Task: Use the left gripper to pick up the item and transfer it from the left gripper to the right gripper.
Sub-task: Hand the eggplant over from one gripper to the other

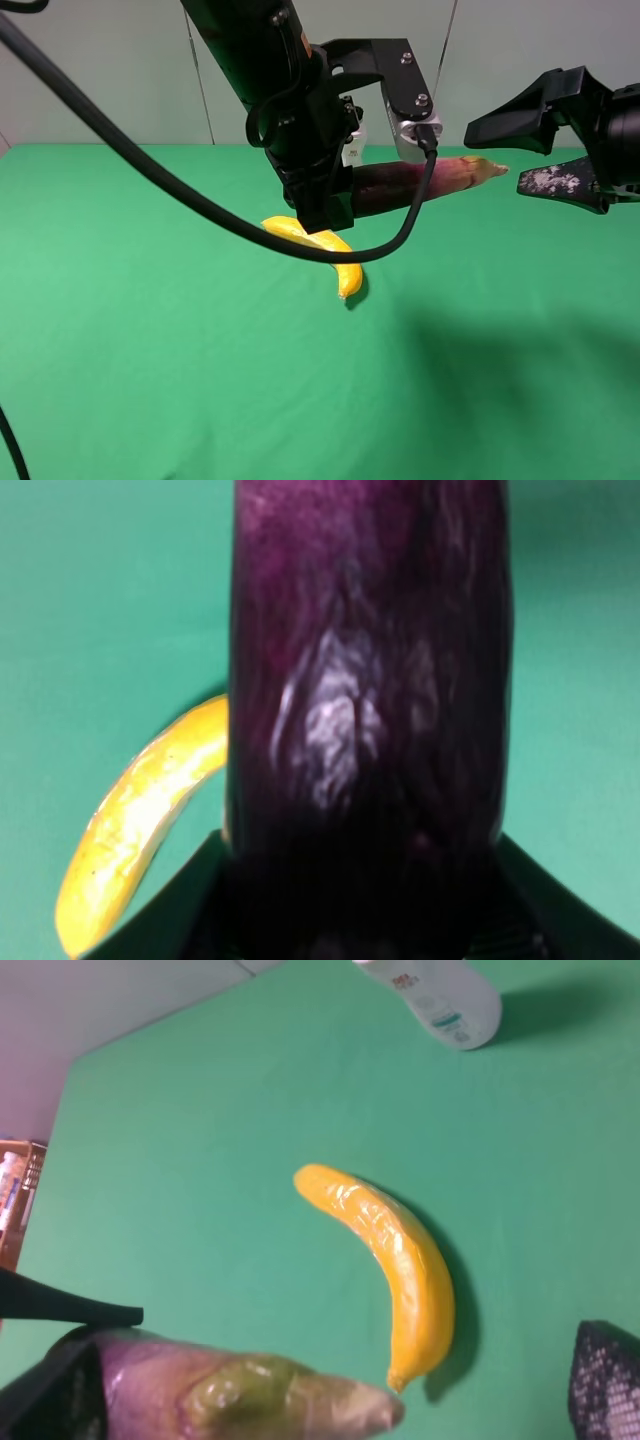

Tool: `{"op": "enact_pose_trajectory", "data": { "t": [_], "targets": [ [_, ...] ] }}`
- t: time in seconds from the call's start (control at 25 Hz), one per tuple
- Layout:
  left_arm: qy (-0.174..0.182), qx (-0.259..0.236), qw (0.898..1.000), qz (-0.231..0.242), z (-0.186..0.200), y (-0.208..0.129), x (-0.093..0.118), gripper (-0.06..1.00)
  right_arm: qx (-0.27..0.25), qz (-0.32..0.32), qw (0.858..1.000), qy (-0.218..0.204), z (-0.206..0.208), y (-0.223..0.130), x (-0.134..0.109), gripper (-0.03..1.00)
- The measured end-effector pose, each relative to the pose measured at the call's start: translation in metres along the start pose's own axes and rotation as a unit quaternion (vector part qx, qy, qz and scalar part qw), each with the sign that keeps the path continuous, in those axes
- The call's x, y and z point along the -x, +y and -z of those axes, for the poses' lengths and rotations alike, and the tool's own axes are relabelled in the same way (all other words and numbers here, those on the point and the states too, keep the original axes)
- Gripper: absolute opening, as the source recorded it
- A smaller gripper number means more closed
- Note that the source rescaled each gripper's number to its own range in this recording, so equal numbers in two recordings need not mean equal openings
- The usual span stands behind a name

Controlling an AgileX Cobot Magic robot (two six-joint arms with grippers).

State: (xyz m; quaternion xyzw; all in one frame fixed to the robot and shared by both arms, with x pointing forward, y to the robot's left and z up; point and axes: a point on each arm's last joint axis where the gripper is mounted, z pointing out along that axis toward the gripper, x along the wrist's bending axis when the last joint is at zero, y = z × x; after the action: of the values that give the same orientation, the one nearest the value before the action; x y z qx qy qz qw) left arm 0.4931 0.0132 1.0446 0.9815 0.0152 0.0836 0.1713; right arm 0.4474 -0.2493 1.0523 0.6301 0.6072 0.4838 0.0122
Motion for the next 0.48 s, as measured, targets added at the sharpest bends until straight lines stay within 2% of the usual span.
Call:
{"op": "enact_pose_trajectory", "data": {
  "t": [0.48],
  "targets": [
    [0.000,0.000,1.000,0.000,0.000,0.000,0.000,0.01,-0.039,-0.002,0.998,0.055,-0.027,-0.001,0.009,1.00]
  ]
}}
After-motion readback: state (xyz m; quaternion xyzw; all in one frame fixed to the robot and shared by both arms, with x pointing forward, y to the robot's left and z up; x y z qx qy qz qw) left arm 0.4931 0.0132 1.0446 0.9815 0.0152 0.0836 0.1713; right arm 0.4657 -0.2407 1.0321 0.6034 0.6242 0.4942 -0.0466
